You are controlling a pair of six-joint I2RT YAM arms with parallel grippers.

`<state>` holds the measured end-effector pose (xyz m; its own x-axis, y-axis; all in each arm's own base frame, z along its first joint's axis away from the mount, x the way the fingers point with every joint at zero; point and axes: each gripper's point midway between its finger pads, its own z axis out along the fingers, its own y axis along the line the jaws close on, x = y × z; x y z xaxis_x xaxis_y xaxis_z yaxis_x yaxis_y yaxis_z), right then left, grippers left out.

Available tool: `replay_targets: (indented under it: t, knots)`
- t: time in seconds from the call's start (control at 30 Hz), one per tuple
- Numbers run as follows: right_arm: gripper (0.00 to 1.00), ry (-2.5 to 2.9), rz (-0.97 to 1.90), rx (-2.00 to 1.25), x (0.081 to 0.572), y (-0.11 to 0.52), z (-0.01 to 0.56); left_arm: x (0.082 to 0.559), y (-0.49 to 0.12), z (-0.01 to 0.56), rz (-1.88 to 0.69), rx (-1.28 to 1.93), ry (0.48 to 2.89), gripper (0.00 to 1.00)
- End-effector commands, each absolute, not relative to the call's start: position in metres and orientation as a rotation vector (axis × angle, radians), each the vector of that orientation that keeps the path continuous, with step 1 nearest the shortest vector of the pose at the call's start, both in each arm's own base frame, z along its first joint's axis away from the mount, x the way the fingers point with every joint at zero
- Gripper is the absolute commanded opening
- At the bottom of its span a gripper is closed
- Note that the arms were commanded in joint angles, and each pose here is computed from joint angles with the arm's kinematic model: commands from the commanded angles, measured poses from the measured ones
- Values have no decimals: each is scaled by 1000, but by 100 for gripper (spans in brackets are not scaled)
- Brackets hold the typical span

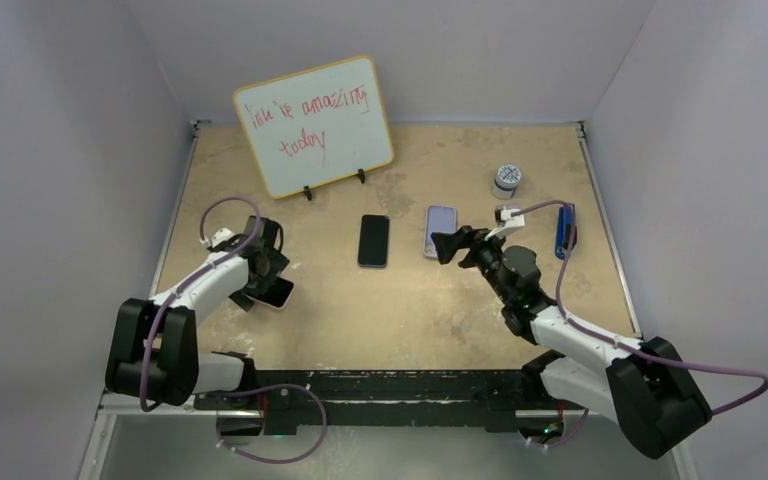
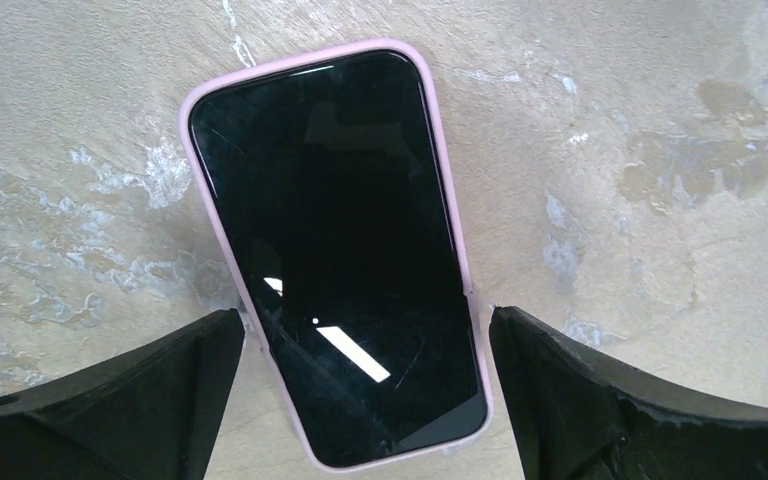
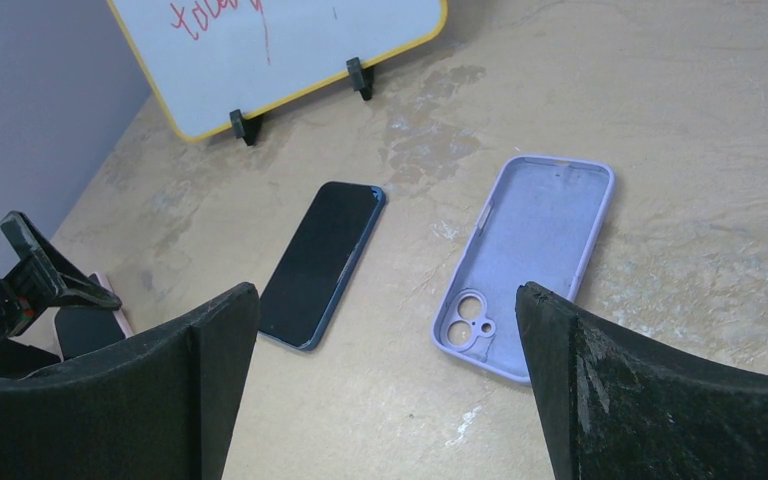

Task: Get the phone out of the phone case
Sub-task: Pick up the phone at the center of the board.

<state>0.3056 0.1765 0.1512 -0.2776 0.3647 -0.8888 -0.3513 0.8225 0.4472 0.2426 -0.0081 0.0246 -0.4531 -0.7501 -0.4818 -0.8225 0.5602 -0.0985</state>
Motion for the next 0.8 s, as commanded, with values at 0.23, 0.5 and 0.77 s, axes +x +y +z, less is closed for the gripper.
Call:
replay_targets:
  t: [0.23, 0.5, 0.77]
  knots:
    - [99, 1667, 720, -30, 312, 187, 171, 255, 1, 10, 265, -1352, 2279, 100]
    - [98, 1666, 728, -47, 311, 189, 172, 246, 9, -9, 332, -1357, 2323, 98]
    - [96, 1677, 759, -91, 309, 198, 173, 246, 3, -15, 242, -1351, 2328, 79]
